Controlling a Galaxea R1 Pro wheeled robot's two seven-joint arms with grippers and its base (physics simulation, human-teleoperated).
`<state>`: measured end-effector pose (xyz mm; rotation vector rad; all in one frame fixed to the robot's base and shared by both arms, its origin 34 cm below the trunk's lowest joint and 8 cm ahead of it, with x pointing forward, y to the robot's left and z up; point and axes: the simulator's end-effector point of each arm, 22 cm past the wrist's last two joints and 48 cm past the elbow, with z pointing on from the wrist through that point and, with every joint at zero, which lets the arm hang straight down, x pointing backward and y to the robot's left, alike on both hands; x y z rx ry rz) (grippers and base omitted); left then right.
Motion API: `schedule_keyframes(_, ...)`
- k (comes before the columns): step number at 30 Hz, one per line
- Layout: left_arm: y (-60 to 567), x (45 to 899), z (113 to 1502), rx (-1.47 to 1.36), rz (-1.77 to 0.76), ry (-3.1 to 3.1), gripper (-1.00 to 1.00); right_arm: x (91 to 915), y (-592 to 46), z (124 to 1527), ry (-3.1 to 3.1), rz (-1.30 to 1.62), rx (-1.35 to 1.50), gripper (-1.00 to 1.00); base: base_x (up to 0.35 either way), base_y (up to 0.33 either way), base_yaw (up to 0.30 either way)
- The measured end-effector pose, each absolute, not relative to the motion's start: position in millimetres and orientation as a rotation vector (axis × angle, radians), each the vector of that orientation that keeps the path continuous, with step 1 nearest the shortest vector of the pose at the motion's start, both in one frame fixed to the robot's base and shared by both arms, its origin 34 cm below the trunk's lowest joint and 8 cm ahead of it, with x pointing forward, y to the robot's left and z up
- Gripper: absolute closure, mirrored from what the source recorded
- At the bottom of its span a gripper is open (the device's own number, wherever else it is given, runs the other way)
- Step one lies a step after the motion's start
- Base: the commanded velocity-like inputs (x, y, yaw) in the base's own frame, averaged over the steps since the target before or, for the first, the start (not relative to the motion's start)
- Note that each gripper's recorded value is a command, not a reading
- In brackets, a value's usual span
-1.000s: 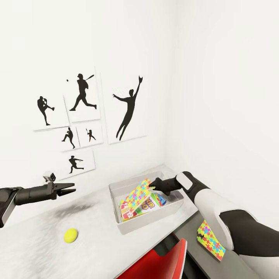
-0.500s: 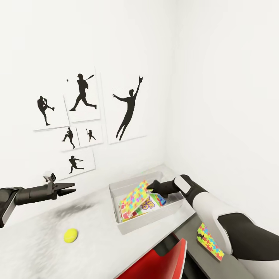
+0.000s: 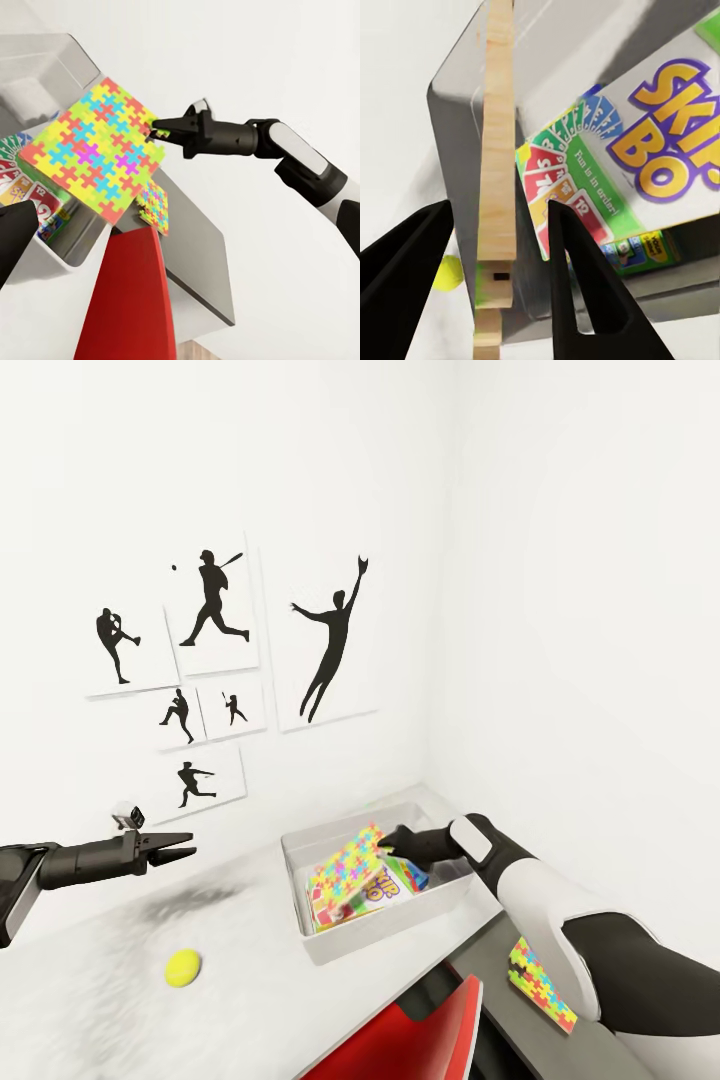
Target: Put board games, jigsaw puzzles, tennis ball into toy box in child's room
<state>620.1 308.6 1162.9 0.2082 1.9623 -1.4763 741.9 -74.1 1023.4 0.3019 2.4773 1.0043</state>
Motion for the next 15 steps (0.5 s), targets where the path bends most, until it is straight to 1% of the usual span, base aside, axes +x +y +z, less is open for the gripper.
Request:
schedule_keyframes(4, 308.6, 620.1, 1162.9, 0.208, -1.476, 1.962, -1.0, 742.1, -68.2, 1029.7, 2.453, 1.049, 0.278, 1.0, 0.0, 0.0, 0.0)
schedule_keyframes(10, 308.6, 620.2, 1163.0, 0.208, -1.476, 1.962, -1.0, 736.7, -71.1, 1020.2, 2.491, 0.969, 0.176, 1.0, 0.0, 0.0, 0.0)
schedule_keyframes(15, 308.7, 620.2, 1163.1, 0.208, -1.476, 1.962, -1.0, 740.0, -65.8, 1025.1, 2.456, 0.98, 0.144, 1.0, 0.0, 0.0, 0.0)
